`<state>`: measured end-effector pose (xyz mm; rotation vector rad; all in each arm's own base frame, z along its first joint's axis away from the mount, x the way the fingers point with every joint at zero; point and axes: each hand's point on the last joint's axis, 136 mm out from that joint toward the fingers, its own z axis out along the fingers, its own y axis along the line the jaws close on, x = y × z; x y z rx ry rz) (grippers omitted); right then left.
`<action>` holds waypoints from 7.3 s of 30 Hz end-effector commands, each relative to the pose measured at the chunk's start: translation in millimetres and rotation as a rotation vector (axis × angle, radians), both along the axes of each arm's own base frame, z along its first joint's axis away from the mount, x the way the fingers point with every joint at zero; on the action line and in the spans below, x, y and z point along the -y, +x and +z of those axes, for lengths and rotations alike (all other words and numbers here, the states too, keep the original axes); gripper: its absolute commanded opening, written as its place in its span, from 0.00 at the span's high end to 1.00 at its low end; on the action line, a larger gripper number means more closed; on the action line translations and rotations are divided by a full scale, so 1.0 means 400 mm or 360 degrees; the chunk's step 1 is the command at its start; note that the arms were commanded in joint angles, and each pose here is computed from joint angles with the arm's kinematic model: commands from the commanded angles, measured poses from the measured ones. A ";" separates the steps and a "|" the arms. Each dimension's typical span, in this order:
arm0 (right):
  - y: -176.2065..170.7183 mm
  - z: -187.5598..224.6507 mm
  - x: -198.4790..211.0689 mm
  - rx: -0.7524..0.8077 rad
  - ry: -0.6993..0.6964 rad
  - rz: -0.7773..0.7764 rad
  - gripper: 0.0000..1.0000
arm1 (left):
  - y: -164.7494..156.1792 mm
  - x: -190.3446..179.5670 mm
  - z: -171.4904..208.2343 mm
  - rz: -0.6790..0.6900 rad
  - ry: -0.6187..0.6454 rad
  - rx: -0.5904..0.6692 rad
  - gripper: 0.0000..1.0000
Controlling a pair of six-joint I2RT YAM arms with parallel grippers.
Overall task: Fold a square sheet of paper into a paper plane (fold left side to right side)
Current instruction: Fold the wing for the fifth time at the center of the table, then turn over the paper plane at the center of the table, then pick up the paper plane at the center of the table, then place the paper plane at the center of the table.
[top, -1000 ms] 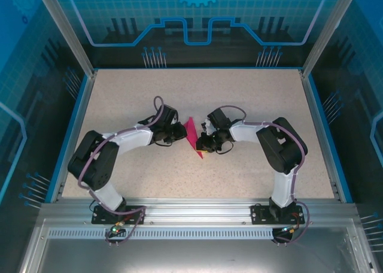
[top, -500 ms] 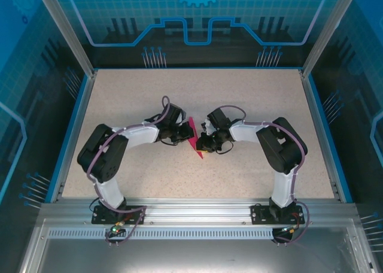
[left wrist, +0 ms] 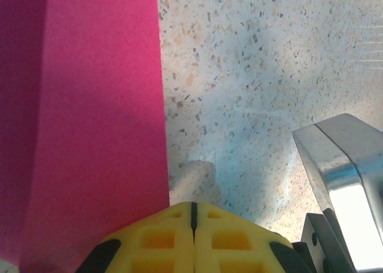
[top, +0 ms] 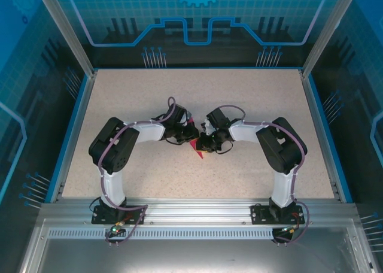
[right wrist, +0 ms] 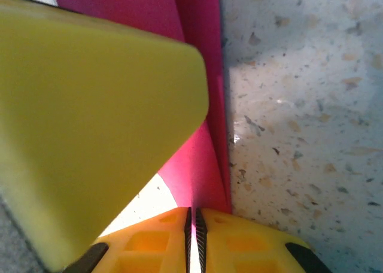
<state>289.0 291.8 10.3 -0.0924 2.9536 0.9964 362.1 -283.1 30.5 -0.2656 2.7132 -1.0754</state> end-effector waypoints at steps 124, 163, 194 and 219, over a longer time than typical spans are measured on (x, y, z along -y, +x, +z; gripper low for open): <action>-0.027 0.245 0.042 0.0461 -0.0233 0.0335 1.00 | -0.170 -0.472 0.234 0.0608 0.0567 0.0367 0.62; -0.116 0.116 0.193 0.0329 -0.0600 0.0458 0.47 | -0.205 -0.282 0.193 0.0263 0.0344 0.0364 0.08; -0.098 0.051 0.182 0.0294 -0.0733 0.0519 0.68 | -0.194 -0.265 0.185 0.0202 0.0409 0.0361 0.02; 0.178 0.171 0.167 0.0358 -0.1158 -0.0060 0.88 | -0.228 -0.320 0.174 0.0281 0.0578 0.0415 0.02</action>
